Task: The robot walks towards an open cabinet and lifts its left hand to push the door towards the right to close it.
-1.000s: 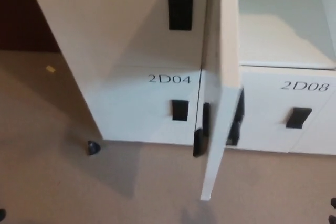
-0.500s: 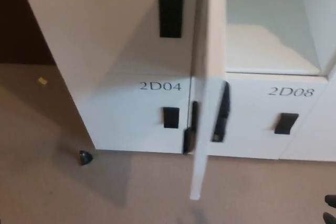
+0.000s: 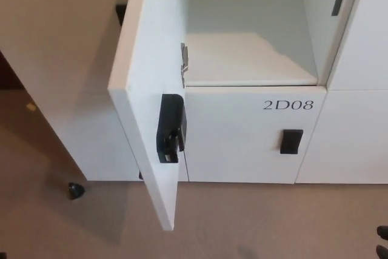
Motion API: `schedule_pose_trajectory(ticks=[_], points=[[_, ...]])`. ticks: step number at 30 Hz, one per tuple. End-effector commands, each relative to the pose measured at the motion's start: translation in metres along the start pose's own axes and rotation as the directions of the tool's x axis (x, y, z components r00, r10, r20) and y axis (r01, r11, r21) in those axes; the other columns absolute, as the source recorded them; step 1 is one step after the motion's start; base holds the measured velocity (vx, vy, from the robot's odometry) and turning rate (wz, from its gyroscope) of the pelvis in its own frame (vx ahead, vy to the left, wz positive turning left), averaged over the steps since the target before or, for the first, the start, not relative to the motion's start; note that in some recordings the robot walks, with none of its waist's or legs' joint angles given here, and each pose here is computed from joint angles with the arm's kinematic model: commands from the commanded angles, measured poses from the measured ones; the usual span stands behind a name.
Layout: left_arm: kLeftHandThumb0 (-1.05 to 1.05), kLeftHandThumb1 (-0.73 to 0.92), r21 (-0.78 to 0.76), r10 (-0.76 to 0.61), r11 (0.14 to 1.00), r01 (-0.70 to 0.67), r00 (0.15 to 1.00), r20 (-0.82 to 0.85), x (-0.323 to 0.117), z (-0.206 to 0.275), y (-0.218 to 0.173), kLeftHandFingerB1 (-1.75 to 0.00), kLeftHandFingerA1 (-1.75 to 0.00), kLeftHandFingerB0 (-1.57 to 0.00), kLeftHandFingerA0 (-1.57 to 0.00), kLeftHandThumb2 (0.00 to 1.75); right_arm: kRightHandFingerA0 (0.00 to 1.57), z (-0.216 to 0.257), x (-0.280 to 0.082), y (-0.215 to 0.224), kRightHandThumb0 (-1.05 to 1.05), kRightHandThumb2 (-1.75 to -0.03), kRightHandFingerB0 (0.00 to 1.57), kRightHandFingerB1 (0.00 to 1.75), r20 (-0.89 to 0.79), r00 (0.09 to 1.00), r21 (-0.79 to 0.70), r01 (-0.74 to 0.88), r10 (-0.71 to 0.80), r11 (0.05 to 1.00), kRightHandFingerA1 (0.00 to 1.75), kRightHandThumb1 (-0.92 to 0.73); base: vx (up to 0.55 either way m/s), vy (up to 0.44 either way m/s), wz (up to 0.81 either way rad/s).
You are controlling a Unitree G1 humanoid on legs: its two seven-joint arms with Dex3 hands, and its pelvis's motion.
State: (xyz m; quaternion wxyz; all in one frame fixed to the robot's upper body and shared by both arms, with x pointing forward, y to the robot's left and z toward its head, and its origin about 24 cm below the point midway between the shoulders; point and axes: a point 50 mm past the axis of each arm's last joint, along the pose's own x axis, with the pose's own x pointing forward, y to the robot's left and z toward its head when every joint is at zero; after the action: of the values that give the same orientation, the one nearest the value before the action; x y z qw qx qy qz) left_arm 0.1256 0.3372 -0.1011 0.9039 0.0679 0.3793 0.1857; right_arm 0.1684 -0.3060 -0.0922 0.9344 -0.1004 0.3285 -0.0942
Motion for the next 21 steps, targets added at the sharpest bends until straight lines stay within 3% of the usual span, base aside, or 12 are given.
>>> schedule_pose_trajectory(ticks=[1, 21], points=[[-0.23, 0.67, 0.034, 0.018, 0.999, -0.019, 0.999, 0.034, 0.002, 0.010, 0.010, -0.40, -0.45, -0.44, -0.57, 0.60, 0.83, 0.005, 0.003, 0.002, -0.45, -0.58, 0.61, 0.46, 0.013, 1.000, -0.006, -0.003, 0.003, 1.000, 0.52, -0.58, 0.09, 0.043, -0.04], [-0.27, 0.68, 0.089, 0.000, 0.996, -0.006, 0.998, 0.060, 0.008, 0.025, 0.006, -0.39, -0.46, -0.45, -0.61, 0.60, 0.82, 0.005, 0.003, 0.002, -0.46, -0.58, 0.60, 0.46, 0.019, 1.000, -0.014, 0.010, -0.010, 1.000, 0.52, -0.57, 0.17, 0.175, -0.02]])
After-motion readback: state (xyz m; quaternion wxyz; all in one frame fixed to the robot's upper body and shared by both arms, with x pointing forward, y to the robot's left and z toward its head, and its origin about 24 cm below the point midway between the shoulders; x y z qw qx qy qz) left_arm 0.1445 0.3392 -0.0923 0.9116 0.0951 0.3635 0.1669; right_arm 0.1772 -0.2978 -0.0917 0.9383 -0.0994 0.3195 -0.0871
